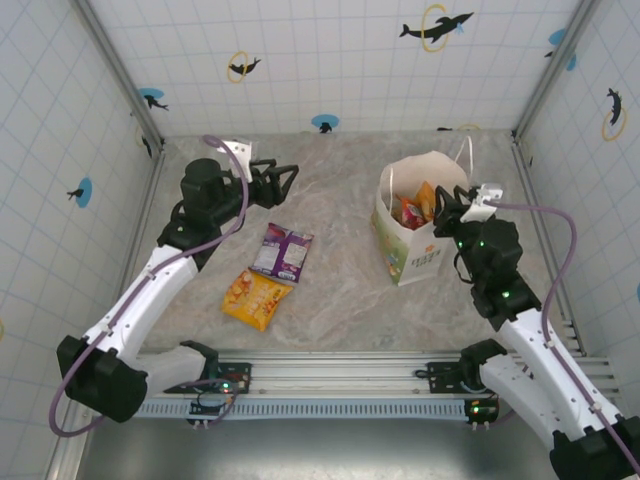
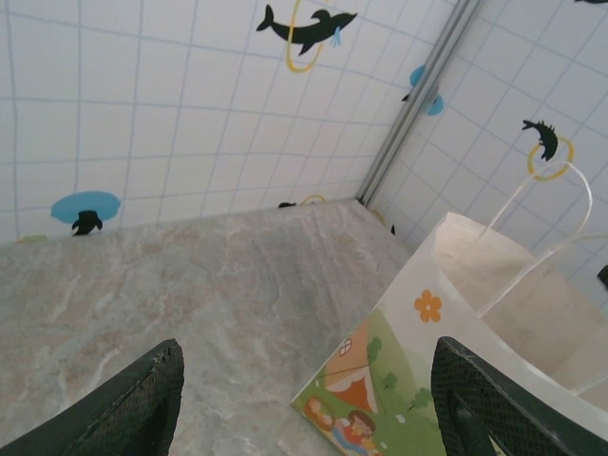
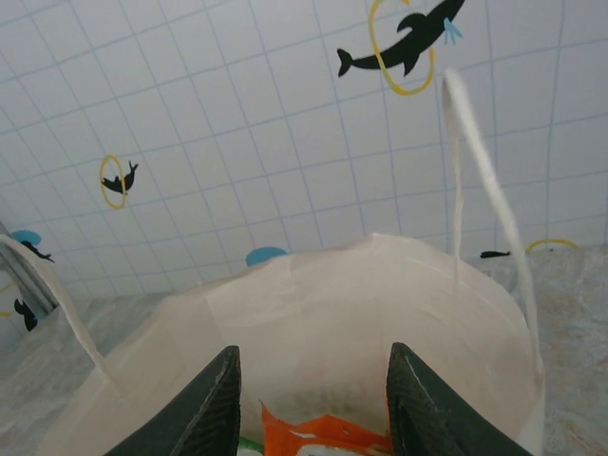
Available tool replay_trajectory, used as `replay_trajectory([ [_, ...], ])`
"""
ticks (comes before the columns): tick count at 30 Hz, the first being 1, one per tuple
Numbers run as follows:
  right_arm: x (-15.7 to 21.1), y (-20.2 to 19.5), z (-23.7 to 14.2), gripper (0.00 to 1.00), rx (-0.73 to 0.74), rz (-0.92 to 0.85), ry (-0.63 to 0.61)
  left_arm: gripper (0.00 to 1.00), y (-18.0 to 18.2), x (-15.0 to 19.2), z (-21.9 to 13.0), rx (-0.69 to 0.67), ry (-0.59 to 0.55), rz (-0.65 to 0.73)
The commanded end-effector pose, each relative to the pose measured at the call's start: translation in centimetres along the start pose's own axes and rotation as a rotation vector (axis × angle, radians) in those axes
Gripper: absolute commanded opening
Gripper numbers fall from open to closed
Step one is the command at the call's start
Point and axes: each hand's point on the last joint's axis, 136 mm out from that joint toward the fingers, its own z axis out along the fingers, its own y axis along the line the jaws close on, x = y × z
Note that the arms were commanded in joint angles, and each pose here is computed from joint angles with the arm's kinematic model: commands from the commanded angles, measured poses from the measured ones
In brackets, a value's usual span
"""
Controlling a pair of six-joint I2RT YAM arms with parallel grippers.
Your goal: Place the snacks into the paper bag
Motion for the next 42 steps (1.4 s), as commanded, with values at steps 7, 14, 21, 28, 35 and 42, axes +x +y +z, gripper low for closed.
replay_trajectory([
  [7, -2.6, 5.0, -1.7, 0.43, -0.250, 0.037, 0.057, 0.70, 0.2, 1.6, 0.6, -0.023, 0.146, -0.164],
  [14, -1.6, 9.8, -3.6, 0.44, -0.464, 0.093, 0.187, 0.69, 3.3, 8.1, 0.1, -0.152, 0.362, -0.344],
  [21, 1.7, 13.4, -4.8, 0.45, -0.549, 0.045, 0.276, 0.69, 7.8, 12.4, -2.0, -0.228, 0.433, -0.541],
  [28, 3.9, 16.1, -5.4, 0.46, -0.617, 0.025, 0.278, 0.69, 11.8, 18.6, -5.3, -0.365, 0.534, -0.718],
  [35, 4.9, 17.0, -5.8, 0.47, -0.641, -0.009, 0.292, 0.67, 13.7, 23.4, -6.0, -0.415, 0.619, -0.777],
  [42, 4.9, 16.9, -6.3, 0.47, -0.651, -0.008, 0.269, 0.65, 15.3, 26.3, -6.5, -0.480, 0.712, -0.740],
])
